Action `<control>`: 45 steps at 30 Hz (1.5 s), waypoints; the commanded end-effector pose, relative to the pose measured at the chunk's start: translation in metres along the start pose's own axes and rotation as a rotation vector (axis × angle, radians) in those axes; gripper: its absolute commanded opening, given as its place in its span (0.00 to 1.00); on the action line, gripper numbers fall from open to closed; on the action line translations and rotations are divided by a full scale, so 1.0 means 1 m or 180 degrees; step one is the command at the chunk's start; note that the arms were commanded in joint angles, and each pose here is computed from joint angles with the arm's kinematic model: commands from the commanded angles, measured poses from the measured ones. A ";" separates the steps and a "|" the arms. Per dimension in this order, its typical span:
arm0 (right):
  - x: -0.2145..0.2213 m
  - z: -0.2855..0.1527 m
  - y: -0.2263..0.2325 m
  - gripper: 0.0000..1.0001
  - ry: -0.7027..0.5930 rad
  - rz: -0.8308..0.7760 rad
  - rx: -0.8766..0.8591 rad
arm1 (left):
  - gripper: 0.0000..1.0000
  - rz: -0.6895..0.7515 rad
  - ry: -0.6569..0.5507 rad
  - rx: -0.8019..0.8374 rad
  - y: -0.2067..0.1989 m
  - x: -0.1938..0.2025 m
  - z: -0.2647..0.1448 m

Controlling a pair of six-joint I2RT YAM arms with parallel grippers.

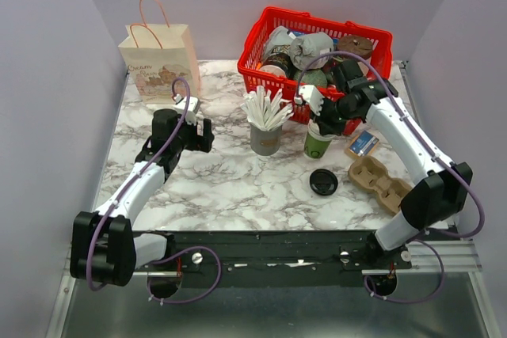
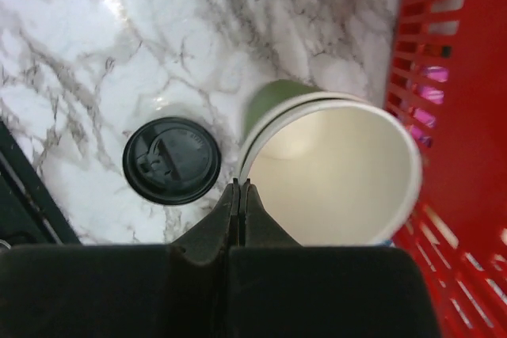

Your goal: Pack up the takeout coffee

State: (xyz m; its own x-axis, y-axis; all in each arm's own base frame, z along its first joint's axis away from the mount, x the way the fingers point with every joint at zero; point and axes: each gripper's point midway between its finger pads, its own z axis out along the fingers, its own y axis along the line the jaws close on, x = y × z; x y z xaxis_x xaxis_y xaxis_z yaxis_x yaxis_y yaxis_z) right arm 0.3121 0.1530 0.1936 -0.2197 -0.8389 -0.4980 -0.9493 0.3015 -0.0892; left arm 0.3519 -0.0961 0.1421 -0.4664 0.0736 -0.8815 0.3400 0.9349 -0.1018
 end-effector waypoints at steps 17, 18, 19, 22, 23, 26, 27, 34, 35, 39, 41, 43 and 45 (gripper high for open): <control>0.007 -0.002 -0.028 0.01 0.0272 0.0292 0.0364 | 0.99 0.0024 -0.0067 0.0082 -0.006 -0.010 0.003; 0.012 0.001 -0.021 0.00 0.0241 0.0225 0.0282 | 0.99 0.0024 -0.0068 0.0068 -0.005 -0.009 0.003; 0.002 -0.004 -0.015 0.01 0.0008 0.0349 0.0031 | 0.99 0.0022 -0.0082 0.0073 -0.006 -0.010 0.003; 0.021 0.006 -0.023 0.01 0.0280 0.0370 0.0213 | 0.99 0.0018 -0.0081 0.0112 -0.008 -0.011 0.002; 0.018 0.002 -0.021 0.01 0.0248 0.0216 0.0297 | 0.99 0.0029 -0.0081 0.0102 -0.008 -0.010 0.002; -0.001 -0.012 -0.029 0.01 -0.0078 0.0670 0.0103 | 0.99 0.0029 -0.0076 0.0126 -0.009 -0.009 0.001; 0.008 -0.007 -0.035 0.01 0.0168 0.0341 0.0312 | 0.99 0.0033 -0.0071 0.0135 -0.010 -0.009 0.001; 0.010 0.002 -0.016 0.00 0.0207 0.0169 0.0258 | 0.99 0.0212 -0.0165 0.0466 -0.030 -0.013 -0.013; -0.010 -0.012 -0.006 0.01 -0.0248 0.0365 -0.0075 | 0.99 0.0329 -0.0192 0.0521 -0.033 -0.013 -0.016; 0.008 0.002 -0.010 0.01 0.0168 0.0253 0.0153 | 0.98 0.1107 -0.0234 0.1091 -0.068 -0.001 -0.039; 0.000 -0.005 -0.005 0.00 -0.0056 0.0452 -0.0049 | 0.97 0.1744 -0.0434 0.1385 -0.089 -0.003 -0.057; -0.003 -0.008 -0.010 0.01 -0.0018 0.0508 -0.0066 | 0.97 0.2272 -0.0635 0.1793 -0.113 0.000 -0.077; 0.002 -0.002 -0.012 0.01 0.0096 0.0507 -0.0098 | 0.97 0.2900 -0.0963 0.2048 -0.136 -0.003 -0.086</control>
State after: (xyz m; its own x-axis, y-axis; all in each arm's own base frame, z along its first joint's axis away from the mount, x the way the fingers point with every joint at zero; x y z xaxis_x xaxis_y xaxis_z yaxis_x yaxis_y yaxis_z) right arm 0.3195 0.1463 0.1915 -0.3494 -0.8011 -0.4859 -0.9129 0.4078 -0.0158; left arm 0.2807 -0.1572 0.1903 -0.0763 0.3830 -0.9206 0.7640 0.6157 0.1928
